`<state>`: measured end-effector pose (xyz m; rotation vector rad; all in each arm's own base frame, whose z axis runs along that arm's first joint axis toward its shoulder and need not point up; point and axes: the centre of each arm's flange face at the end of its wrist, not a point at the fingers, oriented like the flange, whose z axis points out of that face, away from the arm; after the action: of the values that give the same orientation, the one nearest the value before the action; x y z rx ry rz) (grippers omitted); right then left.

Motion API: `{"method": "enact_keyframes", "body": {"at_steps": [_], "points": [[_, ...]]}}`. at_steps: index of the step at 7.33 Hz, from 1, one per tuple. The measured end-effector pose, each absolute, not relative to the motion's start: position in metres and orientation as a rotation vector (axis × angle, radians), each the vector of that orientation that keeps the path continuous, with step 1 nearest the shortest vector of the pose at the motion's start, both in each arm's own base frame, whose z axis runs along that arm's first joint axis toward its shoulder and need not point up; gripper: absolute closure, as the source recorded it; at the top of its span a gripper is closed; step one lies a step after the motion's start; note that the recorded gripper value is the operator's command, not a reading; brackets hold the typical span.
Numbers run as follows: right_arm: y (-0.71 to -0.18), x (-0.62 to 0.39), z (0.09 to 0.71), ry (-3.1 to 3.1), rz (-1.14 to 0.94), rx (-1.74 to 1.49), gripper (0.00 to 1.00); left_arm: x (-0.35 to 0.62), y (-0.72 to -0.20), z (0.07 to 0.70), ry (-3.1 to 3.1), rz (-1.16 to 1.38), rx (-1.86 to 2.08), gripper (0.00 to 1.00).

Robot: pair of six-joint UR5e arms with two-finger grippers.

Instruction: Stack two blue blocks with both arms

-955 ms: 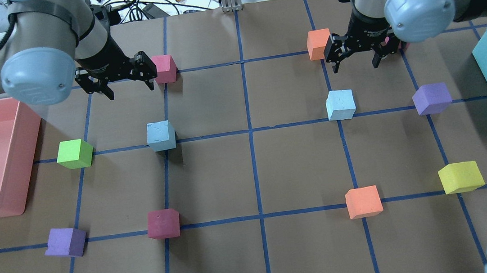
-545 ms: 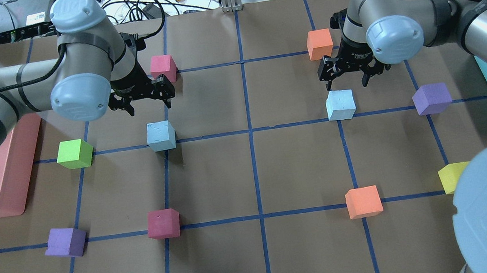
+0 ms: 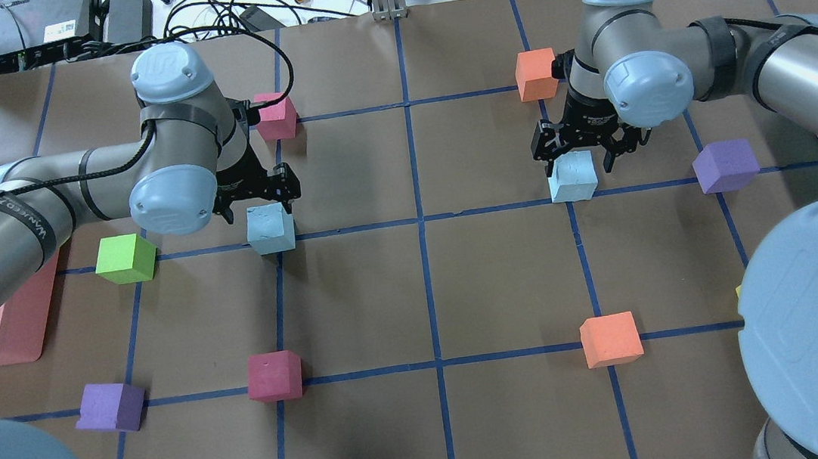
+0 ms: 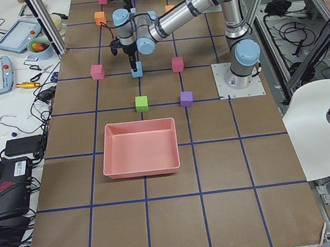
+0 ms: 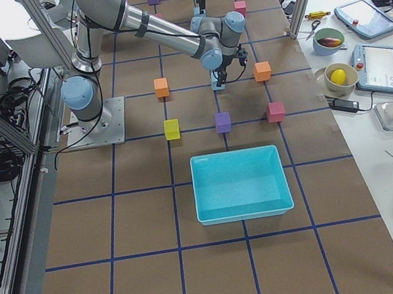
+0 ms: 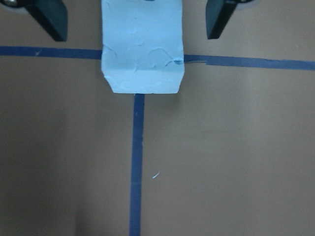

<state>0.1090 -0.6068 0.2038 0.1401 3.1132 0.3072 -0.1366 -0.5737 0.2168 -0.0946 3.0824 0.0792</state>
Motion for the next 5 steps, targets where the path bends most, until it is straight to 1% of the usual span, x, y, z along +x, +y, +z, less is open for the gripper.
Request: {"method": "enact_keyframes", "body": {"at_steps": [1,2,4,5], "points": [[-0.607,0.109,0.201,3.114,0.307,0.167,1.0,-0.137,-0.573,0.209,3.083,0.095,-0.094,0.48],[-0.607,0.109,0.202,3.114,0.304,0.182,1.0,-0.137,-0.574,0.206,3.085,0.102,-0.087,0.99],[-0.613,0.125,0.224,3.104,0.238,0.237,1.0,-0.138,-0.574,0.205,3.09,0.104,-0.079,1.0],[-0.617,0.156,0.241,3.08,0.187,0.29,1.0,-0.139,-0.574,0.207,3.101,0.099,-0.083,1.0]]}}
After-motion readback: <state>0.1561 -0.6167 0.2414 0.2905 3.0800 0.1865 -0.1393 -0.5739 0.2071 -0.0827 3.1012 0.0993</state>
